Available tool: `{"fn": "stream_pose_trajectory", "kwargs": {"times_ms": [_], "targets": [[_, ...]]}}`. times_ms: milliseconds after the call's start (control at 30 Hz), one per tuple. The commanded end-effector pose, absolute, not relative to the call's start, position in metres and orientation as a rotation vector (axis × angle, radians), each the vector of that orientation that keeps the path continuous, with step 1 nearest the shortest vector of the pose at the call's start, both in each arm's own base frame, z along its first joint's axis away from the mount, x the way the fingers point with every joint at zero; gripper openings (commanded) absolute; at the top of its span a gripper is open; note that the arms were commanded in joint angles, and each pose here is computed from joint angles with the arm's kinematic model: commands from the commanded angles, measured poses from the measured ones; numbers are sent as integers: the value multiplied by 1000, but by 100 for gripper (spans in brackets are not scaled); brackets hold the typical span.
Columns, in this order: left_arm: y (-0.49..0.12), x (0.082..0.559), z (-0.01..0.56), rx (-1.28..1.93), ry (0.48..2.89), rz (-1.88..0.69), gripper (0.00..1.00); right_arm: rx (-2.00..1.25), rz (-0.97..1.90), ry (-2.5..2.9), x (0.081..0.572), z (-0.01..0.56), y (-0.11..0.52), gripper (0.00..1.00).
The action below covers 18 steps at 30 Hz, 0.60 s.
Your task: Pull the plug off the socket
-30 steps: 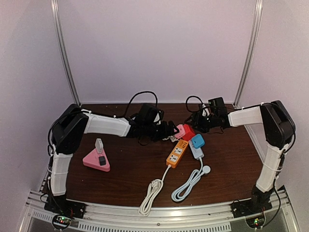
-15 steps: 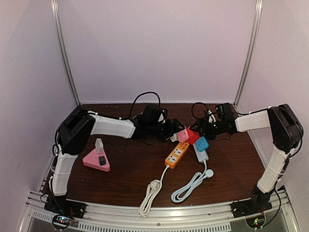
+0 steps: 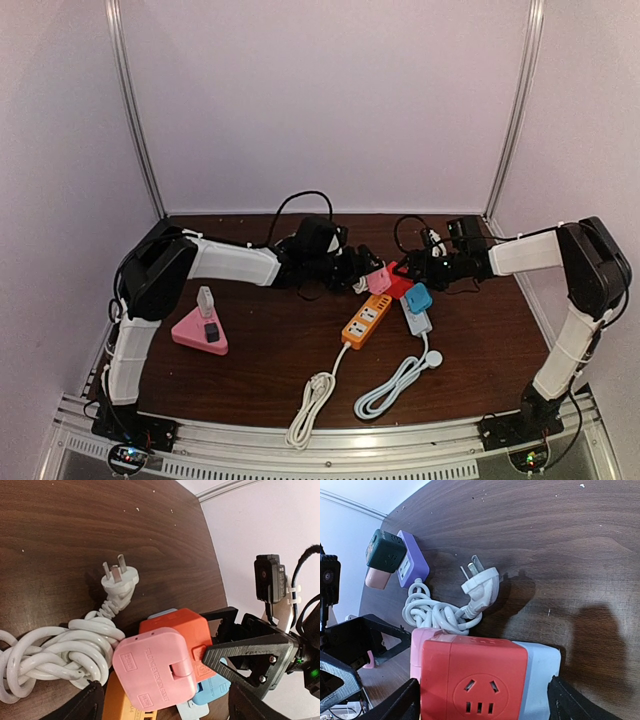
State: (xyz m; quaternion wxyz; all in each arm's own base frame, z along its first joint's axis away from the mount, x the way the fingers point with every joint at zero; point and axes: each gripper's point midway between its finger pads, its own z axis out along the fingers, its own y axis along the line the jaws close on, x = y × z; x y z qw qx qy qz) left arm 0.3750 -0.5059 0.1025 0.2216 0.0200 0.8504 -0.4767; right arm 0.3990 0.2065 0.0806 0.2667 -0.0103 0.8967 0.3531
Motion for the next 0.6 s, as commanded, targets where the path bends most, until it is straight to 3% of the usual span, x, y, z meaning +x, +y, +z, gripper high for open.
{"fn": "stream_pose_trajectory", "kwargs": {"times_ms": [0,300,433,567], "targets": [[-511,371,99,71,2342,-1350,87,-66,902,2457,383,73,200,88],[-509,366,97,75,2345,-1366,88,-75,909,2458,378,73,199,88],[-509,365,96,80,2346,-1374,88,-61,935,2461,380,71,201,80],[-508,362,93,65,2350,-1395,87,-35,1012,2457,382,69,204,64]]}}
